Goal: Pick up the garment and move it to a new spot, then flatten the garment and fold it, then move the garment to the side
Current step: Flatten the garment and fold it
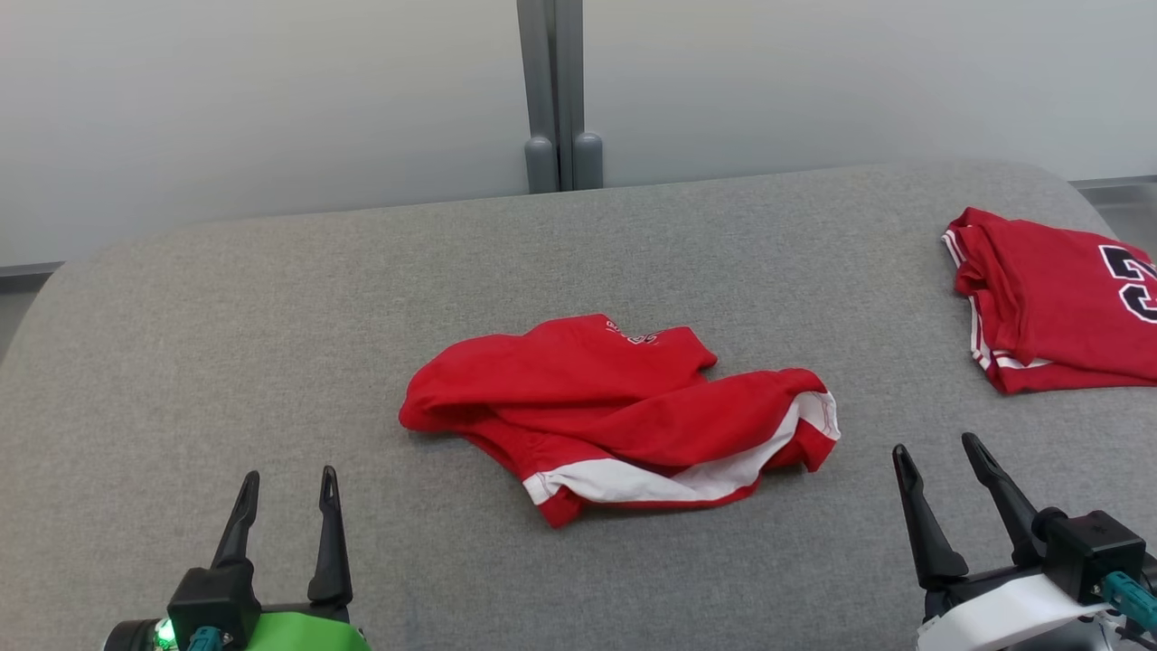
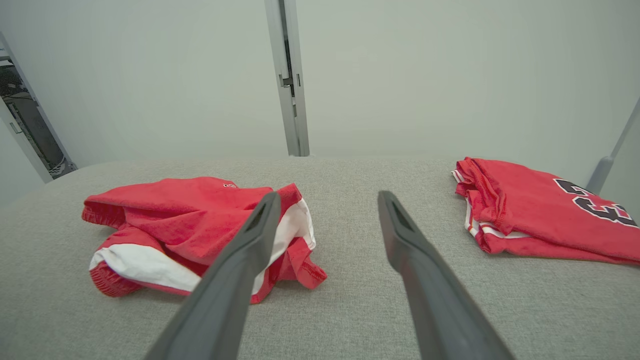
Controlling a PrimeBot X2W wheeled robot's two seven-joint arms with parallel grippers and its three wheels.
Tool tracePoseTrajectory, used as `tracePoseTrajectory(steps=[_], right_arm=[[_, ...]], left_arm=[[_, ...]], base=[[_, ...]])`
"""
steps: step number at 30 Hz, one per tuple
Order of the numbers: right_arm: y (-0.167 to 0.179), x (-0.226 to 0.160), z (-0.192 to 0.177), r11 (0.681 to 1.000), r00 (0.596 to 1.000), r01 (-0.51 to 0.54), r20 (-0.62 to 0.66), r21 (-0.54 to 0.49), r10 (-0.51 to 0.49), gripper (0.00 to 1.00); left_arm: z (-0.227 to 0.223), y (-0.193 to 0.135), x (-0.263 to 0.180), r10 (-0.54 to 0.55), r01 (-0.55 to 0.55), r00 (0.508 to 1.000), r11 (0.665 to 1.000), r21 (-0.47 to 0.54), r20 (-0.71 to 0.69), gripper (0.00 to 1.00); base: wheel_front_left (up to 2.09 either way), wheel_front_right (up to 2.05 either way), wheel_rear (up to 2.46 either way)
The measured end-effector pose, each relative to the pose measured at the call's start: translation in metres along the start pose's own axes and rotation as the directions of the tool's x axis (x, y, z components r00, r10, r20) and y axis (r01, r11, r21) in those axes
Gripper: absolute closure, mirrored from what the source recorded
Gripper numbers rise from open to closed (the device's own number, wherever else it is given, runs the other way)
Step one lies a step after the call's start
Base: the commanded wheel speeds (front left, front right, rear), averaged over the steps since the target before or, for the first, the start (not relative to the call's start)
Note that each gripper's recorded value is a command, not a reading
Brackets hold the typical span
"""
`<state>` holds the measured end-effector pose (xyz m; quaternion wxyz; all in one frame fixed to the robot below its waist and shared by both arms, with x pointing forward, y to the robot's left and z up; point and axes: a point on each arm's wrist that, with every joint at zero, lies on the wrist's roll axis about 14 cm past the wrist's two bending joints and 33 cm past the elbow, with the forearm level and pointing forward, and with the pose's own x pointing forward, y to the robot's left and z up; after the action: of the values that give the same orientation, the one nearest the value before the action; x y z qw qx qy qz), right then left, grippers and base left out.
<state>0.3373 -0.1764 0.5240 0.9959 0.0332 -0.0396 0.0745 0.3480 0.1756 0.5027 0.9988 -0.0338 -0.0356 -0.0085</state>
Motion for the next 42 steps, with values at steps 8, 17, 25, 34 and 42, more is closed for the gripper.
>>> tracePoseTrajectory(steps=[8, 17, 25, 34, 42], right_arm=[[0.0007, 0.0007, -0.0011, 1.0, 1.0, -0.003, -0.007, -0.006, 0.003, 0.0], [0.0, 0.0004, -0.0036, 1.0, 1.0, -0.001, -0.019, -0.007, 0.001, 0.0], [-0.0007, -0.0001, -0.005, 1.0, 1.0, 0.001, -0.026, -0.007, -0.001, 0.0], [0.0001, -0.001, -0.0059, 1.0, 1.0, -0.001, -0.029, -0.007, 0.001, 0.0], [0.0, -0.0022, -0.0075, 1.0, 0.999, 0.002, -0.034, -0.004, -0.003, 0.0]], left_arm=[[-0.005, 0.0017, -0.0017, 0.008, -0.008, 1.0, 1.0, -0.015, -0.016, 0.0], [-0.008, 0.0007, -0.002, 0.006, -0.006, 1.0, 1.0, -0.019, -0.028, 0.0], [-0.0084, 0.0, -0.0023, 0.005, -0.005, 1.0, 1.0, -0.022, -0.029, 0.0], [-0.0073, 0.0005, -0.0029, 0.004, -0.005, 1.0, 1.0, -0.02, -0.026, 0.0], [-0.0083, -0.0023, -0.003, -0.004, 0.004, 1.0, 1.0, -0.027, -0.03, 0.0]], base=[[0.0, 0.0, 0.0], [0.0, 0.0, 0.0], [0.0, 0.0, 0.0], [0.0, 0.0, 0.0], [0.0, 0.0, 0.0]])
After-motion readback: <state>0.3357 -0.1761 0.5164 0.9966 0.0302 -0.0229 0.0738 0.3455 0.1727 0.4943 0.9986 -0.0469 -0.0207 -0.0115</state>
